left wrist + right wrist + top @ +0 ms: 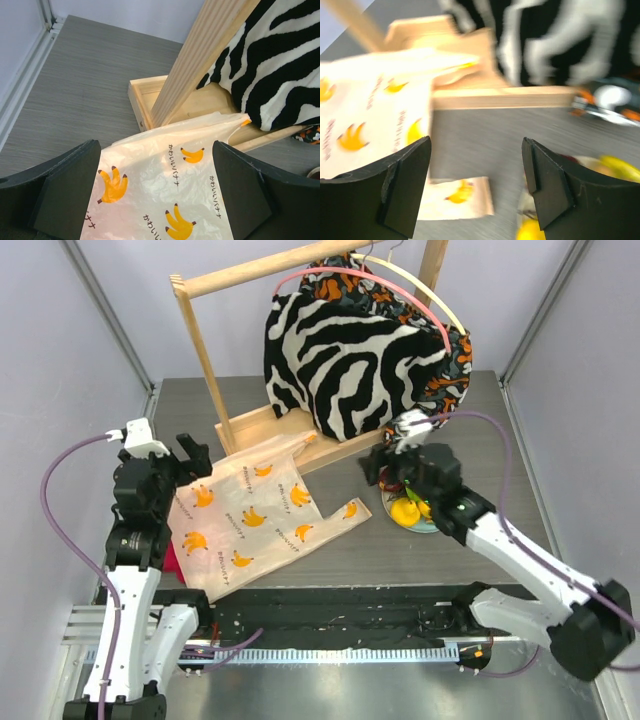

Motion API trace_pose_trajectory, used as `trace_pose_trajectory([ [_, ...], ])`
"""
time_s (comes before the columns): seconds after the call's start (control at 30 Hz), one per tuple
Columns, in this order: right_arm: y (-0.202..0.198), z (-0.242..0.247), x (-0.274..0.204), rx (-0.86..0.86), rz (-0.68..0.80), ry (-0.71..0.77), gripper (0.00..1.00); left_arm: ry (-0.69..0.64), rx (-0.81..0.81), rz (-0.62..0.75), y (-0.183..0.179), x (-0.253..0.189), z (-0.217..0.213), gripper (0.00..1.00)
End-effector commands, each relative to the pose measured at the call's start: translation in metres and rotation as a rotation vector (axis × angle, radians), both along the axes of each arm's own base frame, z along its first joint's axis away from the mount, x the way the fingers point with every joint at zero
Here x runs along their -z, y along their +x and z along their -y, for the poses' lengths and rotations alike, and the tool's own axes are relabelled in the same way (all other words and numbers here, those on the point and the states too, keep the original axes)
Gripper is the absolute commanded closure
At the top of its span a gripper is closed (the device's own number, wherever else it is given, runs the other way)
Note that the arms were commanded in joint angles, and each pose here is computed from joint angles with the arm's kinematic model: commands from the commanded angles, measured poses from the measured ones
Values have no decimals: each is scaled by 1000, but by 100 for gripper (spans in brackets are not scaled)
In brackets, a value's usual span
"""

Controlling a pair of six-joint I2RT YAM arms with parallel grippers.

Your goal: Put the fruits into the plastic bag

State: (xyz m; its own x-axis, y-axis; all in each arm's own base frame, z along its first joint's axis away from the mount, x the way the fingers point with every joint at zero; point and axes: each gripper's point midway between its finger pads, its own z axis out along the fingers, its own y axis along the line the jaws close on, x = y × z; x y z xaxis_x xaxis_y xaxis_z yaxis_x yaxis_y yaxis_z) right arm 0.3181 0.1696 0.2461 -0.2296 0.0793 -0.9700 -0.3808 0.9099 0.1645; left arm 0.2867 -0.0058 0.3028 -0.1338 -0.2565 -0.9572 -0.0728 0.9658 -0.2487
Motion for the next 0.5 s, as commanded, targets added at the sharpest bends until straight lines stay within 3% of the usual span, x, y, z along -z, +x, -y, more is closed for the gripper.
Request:
trace_pose_trajectory([
  [0.0, -7, -78, -10, -275, -11, -54, 20, -6, 24, 46, 3, -9, 4, 0],
  [0.1, -6, -123, 14, -421, -114, -29, 20, 2, 12, 40, 1, -6, 1, 0],
  [0.27, 12, -158, 66, -479, -277, -73, 20, -4, 10, 31, -1, -1, 1, 0],
  [0.47, 16, -189, 116, -596, -438, -106, 29, -3, 15, 26, -4, 2, 2, 0],
])
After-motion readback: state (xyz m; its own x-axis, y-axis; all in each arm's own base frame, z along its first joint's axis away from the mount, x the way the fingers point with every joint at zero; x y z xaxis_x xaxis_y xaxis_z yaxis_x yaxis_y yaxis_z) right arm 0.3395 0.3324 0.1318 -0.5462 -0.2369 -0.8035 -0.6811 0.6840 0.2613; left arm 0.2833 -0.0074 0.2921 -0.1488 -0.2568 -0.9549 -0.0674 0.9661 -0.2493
